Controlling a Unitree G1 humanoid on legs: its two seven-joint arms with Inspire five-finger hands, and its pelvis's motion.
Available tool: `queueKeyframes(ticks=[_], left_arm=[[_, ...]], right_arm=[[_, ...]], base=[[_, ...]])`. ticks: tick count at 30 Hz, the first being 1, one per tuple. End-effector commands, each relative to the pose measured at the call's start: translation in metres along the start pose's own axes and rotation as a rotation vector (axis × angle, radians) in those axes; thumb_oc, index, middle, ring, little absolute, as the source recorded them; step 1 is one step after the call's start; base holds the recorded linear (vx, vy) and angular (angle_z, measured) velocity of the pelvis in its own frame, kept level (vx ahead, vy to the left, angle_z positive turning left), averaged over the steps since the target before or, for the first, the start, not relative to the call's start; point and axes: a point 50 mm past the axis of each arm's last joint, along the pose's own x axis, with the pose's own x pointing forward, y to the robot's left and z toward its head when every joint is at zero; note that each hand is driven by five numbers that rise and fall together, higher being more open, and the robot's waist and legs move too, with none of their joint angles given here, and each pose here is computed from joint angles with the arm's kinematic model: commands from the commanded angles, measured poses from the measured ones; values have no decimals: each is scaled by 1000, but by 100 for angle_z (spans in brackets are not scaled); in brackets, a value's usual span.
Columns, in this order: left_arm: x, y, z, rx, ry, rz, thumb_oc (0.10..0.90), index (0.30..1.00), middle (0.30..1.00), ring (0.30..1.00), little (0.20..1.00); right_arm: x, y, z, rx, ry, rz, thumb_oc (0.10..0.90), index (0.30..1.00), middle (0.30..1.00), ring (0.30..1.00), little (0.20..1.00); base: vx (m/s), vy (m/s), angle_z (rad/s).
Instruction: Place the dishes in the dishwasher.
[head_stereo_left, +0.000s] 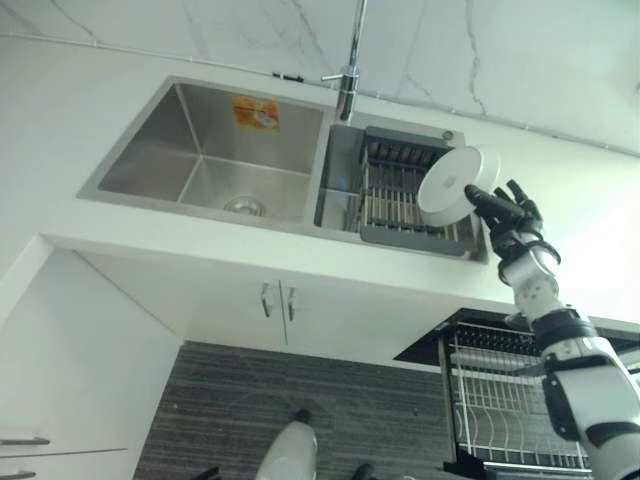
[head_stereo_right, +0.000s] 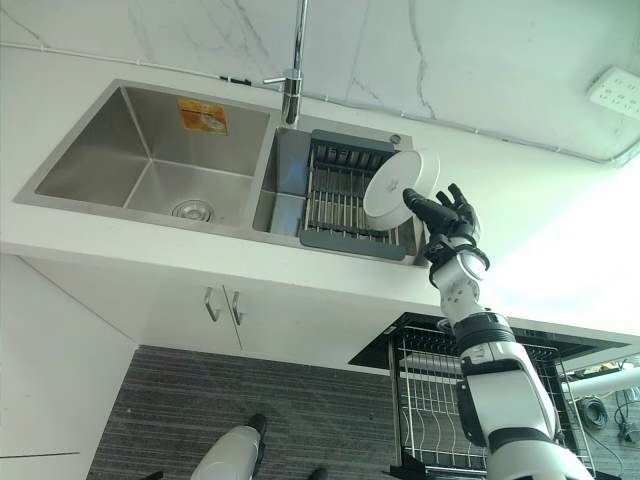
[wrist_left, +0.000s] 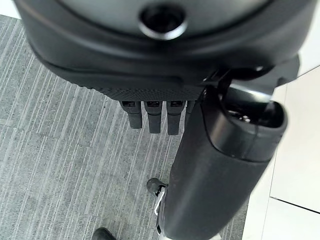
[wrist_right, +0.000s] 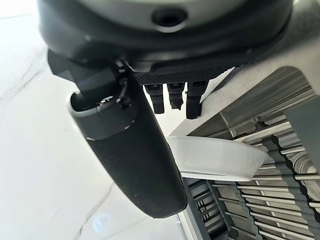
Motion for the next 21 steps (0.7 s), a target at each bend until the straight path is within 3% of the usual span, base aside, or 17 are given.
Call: queueKeyframes(ticks=[1,21], left_arm=[[-3,22,-6,21,9,57,800,900,900,900,900],[-5,22,-18,22,23,58,800,900,900,900,900]], right_arm=[[2,26,46,-4,-164,93,800,900,900,900,900],[0,41,46,0,-187,117,800,900,900,900,900]], base=[[-33,-5,-1],[31,-8,-2]])
